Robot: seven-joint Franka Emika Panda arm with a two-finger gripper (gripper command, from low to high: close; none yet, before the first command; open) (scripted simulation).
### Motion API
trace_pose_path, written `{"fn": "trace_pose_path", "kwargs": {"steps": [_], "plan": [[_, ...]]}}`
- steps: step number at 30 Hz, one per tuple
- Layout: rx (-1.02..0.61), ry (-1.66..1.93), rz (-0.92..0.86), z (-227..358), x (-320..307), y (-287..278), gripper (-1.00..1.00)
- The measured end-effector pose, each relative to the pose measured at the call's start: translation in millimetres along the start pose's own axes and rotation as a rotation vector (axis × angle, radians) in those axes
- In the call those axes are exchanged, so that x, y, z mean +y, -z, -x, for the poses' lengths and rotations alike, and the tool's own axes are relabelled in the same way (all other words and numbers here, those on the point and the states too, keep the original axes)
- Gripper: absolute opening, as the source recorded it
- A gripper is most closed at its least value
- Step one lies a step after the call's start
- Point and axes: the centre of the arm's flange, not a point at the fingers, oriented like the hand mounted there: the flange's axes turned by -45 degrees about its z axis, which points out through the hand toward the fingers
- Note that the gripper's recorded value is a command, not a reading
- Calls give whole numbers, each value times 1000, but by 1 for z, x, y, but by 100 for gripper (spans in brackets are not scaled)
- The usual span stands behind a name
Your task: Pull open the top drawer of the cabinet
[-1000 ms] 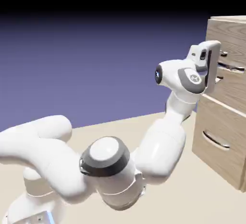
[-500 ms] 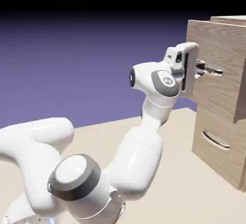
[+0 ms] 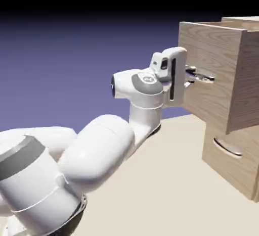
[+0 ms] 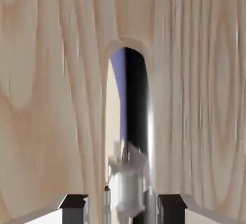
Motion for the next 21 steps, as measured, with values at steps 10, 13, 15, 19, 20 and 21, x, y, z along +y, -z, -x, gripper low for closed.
{"fn": "trace_pose_path", "kwargs": {"steps": [10,13,15,19,20,21], "plan": [[20,-3,-21,2,4,10,-100],[16,0,-14,2,5,26,-100],[16,0,-13,2,5,23,-100],[20,-2,-20,3,5,28,-100],[20,-2,-20,3,5,39,-100],[20,-2,-20,3,5,50,-100]]}}
